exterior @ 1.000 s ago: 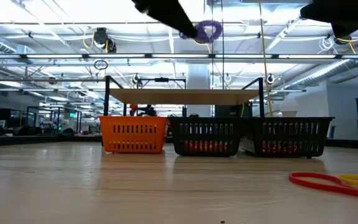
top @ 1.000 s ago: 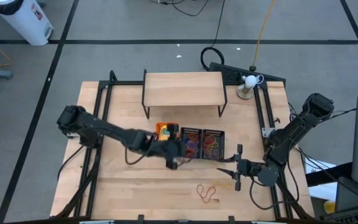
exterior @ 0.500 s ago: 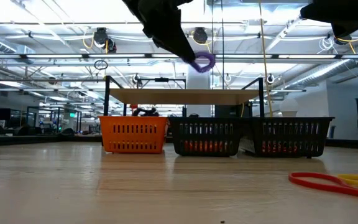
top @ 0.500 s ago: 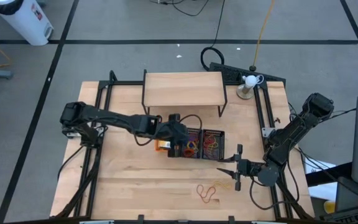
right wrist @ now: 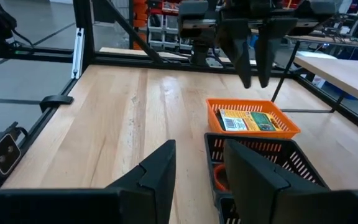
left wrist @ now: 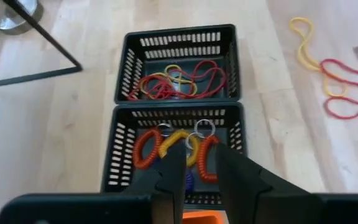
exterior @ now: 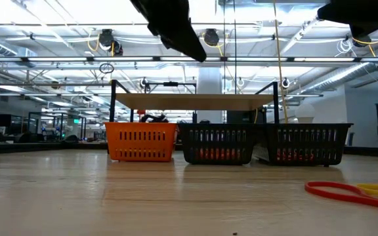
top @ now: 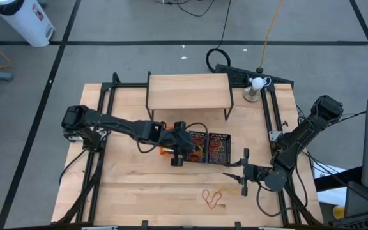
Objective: Pick & Place Office Desk Supplies
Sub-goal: Put the yellow rubber band into the right black bin
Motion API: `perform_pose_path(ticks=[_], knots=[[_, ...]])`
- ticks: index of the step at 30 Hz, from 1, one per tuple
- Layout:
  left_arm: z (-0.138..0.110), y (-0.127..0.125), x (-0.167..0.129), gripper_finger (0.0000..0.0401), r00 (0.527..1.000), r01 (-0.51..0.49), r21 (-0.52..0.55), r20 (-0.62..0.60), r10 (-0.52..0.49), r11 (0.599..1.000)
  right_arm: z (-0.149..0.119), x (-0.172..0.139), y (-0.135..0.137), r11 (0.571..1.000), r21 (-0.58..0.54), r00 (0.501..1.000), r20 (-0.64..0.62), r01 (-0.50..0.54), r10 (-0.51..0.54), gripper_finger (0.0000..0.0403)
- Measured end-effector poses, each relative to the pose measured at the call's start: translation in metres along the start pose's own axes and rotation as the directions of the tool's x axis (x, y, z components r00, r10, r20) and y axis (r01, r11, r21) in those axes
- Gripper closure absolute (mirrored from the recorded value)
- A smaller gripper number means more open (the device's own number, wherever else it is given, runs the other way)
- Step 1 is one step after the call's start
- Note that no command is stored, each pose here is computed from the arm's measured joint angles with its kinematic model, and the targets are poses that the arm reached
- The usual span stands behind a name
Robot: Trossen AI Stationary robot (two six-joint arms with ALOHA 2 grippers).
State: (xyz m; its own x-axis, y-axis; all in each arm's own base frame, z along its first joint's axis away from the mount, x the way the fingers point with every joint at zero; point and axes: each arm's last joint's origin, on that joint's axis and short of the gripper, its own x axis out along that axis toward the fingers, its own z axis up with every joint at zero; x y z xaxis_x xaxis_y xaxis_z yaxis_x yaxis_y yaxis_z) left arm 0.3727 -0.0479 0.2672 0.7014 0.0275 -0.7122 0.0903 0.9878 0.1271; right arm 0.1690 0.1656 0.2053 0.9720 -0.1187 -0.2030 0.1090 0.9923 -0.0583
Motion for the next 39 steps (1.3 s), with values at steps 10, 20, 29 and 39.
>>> perform_pose_path(ticks=[10, 20, 29, 39], knots=[[0.009, -0.062, -0.011, 0.0313, 0.94, 0.317, 0.131, 0.088, -0.33, 0.939, -0.004, -0.002, 0.008, 0.956, 0.042, 0.952, -0.09, -0.291, 0.294, 0.0277], [0.0, -0.121, -0.029, 0.0313, 0.987, 0.101, 0.187, 0.107, -0.123, 0.977, -0.039, 0.001, 0.003, 0.951, 0.261, 0.893, -0.371, -0.163, 0.255, 0.0277], [-0.007, -0.119, -0.032, 0.0313, 0.986, -0.159, 0.226, 0.093, 0.141, 0.961, -0.076, 0.016, 0.011, 0.9, 0.435, 0.774, -0.561, -0.025, 0.293, 0.0277], [-0.006, -0.1, -0.025, 0.0313, 0.981, -0.192, 0.209, 0.058, 0.184, 0.959, -0.084, 0.023, 0.021, 0.877, 0.478, 0.773, -0.538, -0.048, 0.336, 0.0277]])
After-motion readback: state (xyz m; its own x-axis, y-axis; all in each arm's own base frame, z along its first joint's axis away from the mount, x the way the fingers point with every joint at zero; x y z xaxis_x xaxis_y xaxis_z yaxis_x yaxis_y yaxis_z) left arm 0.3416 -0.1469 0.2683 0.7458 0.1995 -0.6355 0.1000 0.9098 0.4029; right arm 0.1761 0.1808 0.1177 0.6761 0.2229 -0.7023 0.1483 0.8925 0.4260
